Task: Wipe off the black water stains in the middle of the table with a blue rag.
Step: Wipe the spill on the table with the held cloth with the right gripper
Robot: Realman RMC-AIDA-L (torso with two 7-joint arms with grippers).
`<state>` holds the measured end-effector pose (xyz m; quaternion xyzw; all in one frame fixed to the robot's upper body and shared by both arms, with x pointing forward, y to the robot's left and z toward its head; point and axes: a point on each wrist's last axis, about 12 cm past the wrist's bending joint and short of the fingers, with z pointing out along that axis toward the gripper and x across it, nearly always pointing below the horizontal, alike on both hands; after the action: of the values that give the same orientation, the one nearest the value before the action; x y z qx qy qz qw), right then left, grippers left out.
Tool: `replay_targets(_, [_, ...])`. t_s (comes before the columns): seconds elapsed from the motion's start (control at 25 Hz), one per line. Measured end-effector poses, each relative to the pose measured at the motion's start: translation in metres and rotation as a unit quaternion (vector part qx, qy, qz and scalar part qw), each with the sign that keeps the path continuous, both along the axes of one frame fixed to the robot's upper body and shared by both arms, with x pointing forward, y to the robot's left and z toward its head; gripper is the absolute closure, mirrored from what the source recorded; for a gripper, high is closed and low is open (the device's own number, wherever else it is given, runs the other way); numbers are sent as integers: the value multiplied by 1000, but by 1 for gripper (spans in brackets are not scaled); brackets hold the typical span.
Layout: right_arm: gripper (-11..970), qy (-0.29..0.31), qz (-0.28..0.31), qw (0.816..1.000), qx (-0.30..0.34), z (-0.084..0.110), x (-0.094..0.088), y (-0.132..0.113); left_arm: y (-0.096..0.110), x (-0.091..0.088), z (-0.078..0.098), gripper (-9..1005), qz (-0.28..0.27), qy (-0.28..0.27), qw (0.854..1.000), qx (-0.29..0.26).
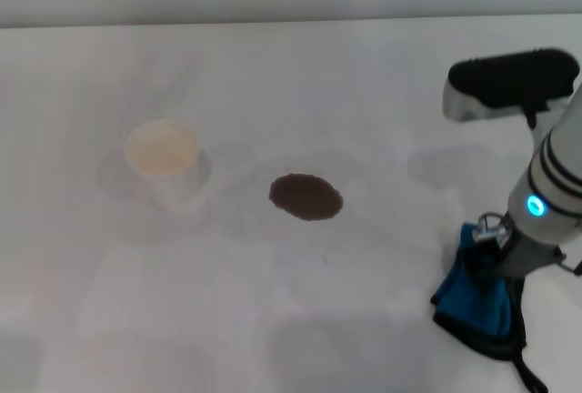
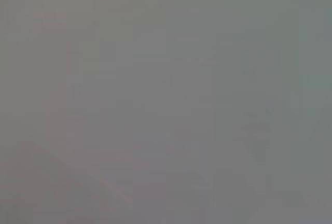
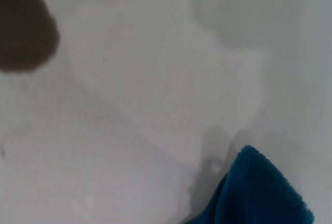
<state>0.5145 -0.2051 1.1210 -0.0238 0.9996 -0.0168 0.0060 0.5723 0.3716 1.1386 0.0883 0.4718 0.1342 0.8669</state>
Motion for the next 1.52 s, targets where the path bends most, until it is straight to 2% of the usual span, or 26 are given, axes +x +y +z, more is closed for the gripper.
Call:
replay_targets(0.32, [838, -43, 39, 998, 7, 8, 32, -2, -4, -2, -5, 111, -8, 6, 1000, -12])
replay_targets(0.6, [837, -57, 117, 991, 32, 2, 65, 22, -12, -3, -13, 110, -20, 13, 999, -30])
replay_targets(0.96, [836, -83, 212, 972, 56, 2, 93, 52, -35, -3, -25, 110, -68, 33, 996, -40])
replay_targets(1.28, [836, -100, 274, 953, 76, 2, 105, 73, -47, -10, -38, 111, -89, 51, 993, -57])
replay_targets(1.52, [835, -88, 350, 927, 102, -7, 95, 103, -62, -10, -43, 111, -108, 58, 991, -57])
